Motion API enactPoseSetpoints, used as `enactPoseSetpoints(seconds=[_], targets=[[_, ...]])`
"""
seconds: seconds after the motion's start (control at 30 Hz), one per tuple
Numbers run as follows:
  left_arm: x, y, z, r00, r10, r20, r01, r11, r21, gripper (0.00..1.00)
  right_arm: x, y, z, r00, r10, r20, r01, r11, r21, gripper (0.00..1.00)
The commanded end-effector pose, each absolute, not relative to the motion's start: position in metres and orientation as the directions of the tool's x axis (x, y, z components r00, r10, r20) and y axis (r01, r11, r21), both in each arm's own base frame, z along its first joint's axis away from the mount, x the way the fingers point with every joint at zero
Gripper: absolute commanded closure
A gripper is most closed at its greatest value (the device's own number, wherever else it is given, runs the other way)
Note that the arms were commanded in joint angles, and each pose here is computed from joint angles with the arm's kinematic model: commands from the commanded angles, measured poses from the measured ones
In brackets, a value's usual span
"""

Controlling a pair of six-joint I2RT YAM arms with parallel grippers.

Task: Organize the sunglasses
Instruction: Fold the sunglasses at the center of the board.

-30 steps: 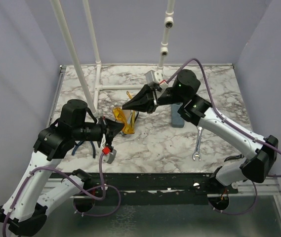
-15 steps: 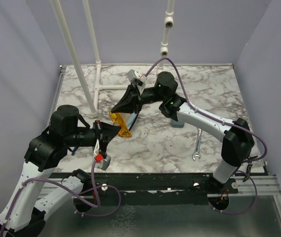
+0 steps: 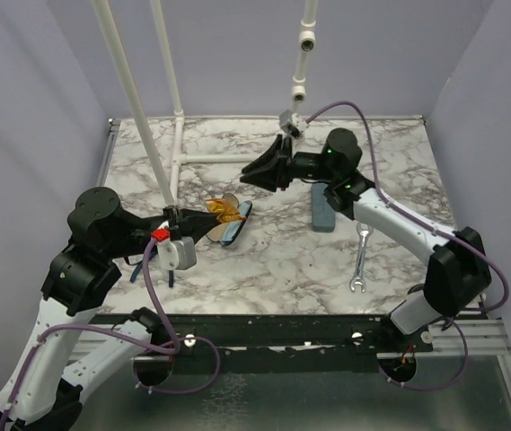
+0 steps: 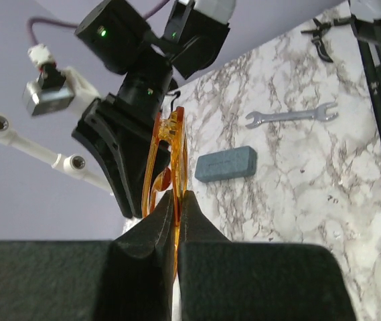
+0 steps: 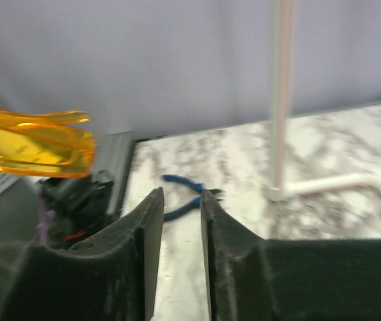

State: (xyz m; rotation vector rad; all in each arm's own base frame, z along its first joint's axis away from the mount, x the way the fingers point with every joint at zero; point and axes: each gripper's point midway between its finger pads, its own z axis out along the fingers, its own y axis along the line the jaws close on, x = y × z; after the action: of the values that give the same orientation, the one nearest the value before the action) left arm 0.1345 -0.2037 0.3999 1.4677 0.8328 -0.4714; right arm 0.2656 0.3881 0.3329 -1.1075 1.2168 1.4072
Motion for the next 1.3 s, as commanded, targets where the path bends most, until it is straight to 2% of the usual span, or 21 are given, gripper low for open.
enactPoseSetpoints(seconds=[0.0, 0.03, 0.1, 0.17, 0.2, 0.23, 0.37, 0.43, 0.7, 0.83, 0.9, 1.07, 1.2, 1.27], targets=[[0.145, -0.207, 0.428, 0.503, 0.124, -0.855, 0.819, 0.246, 0.518, 1.0, 0.317, 0.341, 0.35, -0.023, 0.083, -0.996, -0.939, 0.341, 0.051, 0.61], [0.151, -0.207, 0.432, 0.486, 0.118, -0.866, 0.821, 0.28, 0.498, 1.0, 0.319, 0.334, 0.343, -0.004, 0.048, -0.999, -0.925, 0.378, 0.022, 0.56], [0.159, -0.207, 0.438, 0.452, 0.103, -0.886, 0.828, 0.322, 0.459, 1.0, 0.31, 0.326, 0.334, 0.049, -0.006, -0.999, -0.929, 0.366, -0.048, 0.41], [0.159, -0.21, 0.441, 0.439, 0.088, -0.894, 0.839, 0.315, 0.443, 1.0, 0.288, 0.325, 0.331, 0.113, -0.016, -0.993, -0.95, 0.29, -0.113, 0.13], [0.157, -0.212, 0.441, 0.44, 0.079, -0.895, 0.846, 0.297, 0.442, 1.0, 0.274, 0.324, 0.332, 0.161, -0.003, -0.987, -0.959, 0.234, -0.158, 0.02], [0.153, -0.215, 0.441, 0.44, 0.068, -0.896, 0.854, 0.276, 0.44, 1.0, 0.258, 0.324, 0.335, 0.215, 0.023, -0.976, -0.962, 0.177, -0.207, 0.01], [0.143, -0.22, 0.434, 0.43, 0.04, -0.902, 0.878, 0.212, 0.429, 1.0, 0.203, 0.321, 0.362, 0.439, 0.191, -0.878, -0.897, 0.042, -0.439, 0.0], [0.143, -0.221, 0.433, 0.42, 0.037, -0.907, 0.883, 0.212, 0.418, 1.0, 0.191, 0.326, 0.375, 0.461, 0.233, -0.856, -0.883, 0.024, -0.469, 0.0], [0.142, -0.225, 0.431, 0.415, 0.027, -0.909, 0.892, 0.184, 0.413, 1.0, 0.179, 0.358, 0.406, 0.313, 0.342, -0.886, -0.931, -0.075, -0.357, 0.01], [0.141, -0.225, 0.43, 0.417, 0.024, -0.908, 0.892, 0.177, 0.415, 1.0, 0.187, 0.369, 0.409, 0.253, 0.349, -0.902, -0.949, -0.089, -0.301, 0.05], [0.14, -0.225, 0.428, 0.414, 0.024, -0.91, 0.895, 0.172, 0.412, 1.0, 0.185, 0.371, 0.41, 0.236, 0.357, -0.904, -0.949, -0.117, -0.294, 0.1], [0.141, -0.226, 0.426, 0.413, 0.026, -0.911, 0.896, 0.171, 0.411, 1.0, 0.171, 0.375, 0.414, 0.204, 0.379, -0.903, -0.931, -0.21, -0.299, 0.33], [0.142, -0.226, 0.427, 0.41, 0.024, -0.912, 0.896, 0.175, 0.408, 1.0, 0.168, 0.377, 0.41, 0.189, 0.376, -0.907, -0.927, -0.236, -0.291, 0.4], [0.143, -0.226, 0.428, 0.405, 0.02, -0.914, 0.898, 0.182, 0.401, 1.0, 0.168, 0.378, 0.407, 0.183, 0.369, -0.911, -0.927, -0.243, -0.285, 0.47]])
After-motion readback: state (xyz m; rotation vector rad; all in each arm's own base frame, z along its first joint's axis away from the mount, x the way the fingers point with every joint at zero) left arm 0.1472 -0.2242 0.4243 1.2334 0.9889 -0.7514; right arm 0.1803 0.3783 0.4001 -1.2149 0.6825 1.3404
